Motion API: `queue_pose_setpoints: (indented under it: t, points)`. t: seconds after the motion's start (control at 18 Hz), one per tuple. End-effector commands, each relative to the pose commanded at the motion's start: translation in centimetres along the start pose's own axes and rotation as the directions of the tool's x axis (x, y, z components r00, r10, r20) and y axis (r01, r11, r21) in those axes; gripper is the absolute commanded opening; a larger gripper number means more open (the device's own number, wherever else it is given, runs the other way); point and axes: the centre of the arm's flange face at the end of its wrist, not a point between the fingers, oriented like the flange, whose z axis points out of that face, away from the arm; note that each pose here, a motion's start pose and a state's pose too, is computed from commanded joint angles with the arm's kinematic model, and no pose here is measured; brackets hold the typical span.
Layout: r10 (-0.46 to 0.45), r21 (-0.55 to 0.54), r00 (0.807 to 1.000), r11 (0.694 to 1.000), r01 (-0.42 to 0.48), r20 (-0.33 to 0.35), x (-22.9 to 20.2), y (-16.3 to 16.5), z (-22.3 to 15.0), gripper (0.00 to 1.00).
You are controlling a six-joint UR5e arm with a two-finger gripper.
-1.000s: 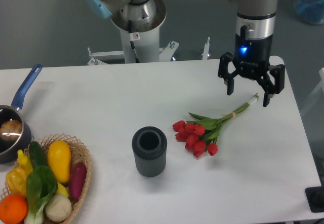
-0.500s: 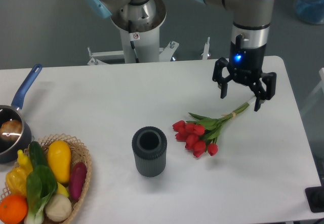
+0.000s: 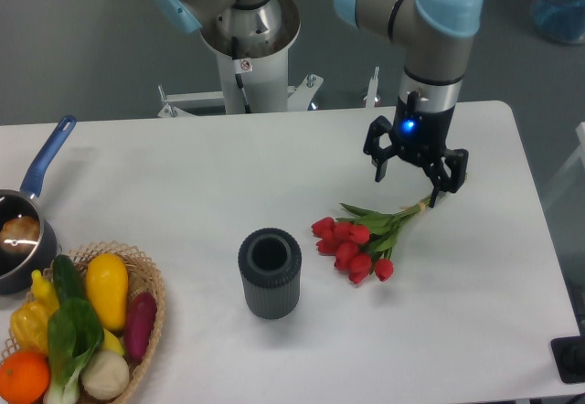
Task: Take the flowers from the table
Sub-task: 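Move the open gripper down toward the tulip stems' ends, then lower the gripper around the green tulip stems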
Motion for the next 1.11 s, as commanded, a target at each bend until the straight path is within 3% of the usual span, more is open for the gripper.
queue_pose_setpoints:
  t: [0.22,0.39,0.67,0.94,1.11]
  points:
    - [0.035,-0.087,0.999,0.996,-0.034,0.009,-1.0,0.9,0.5,1.00]
    - [0.156,-0.115,0.988,0.981,-0.156,-0.009,-1.6,1.5,1.1,1.00]
    - [0.166,-0.125,0.985,0.978,-0.170,-0.042,-2.3,2.9,2.8,1.00]
    - [0.287,-0.178,0.952,0.936,-0.302,-0.107,-3.1,4.9,5.1,1.00]
    - [0.288,-0.237,0.950,0.921,-0.309,-0.122,-2.9,4.8,5.7,1.00]
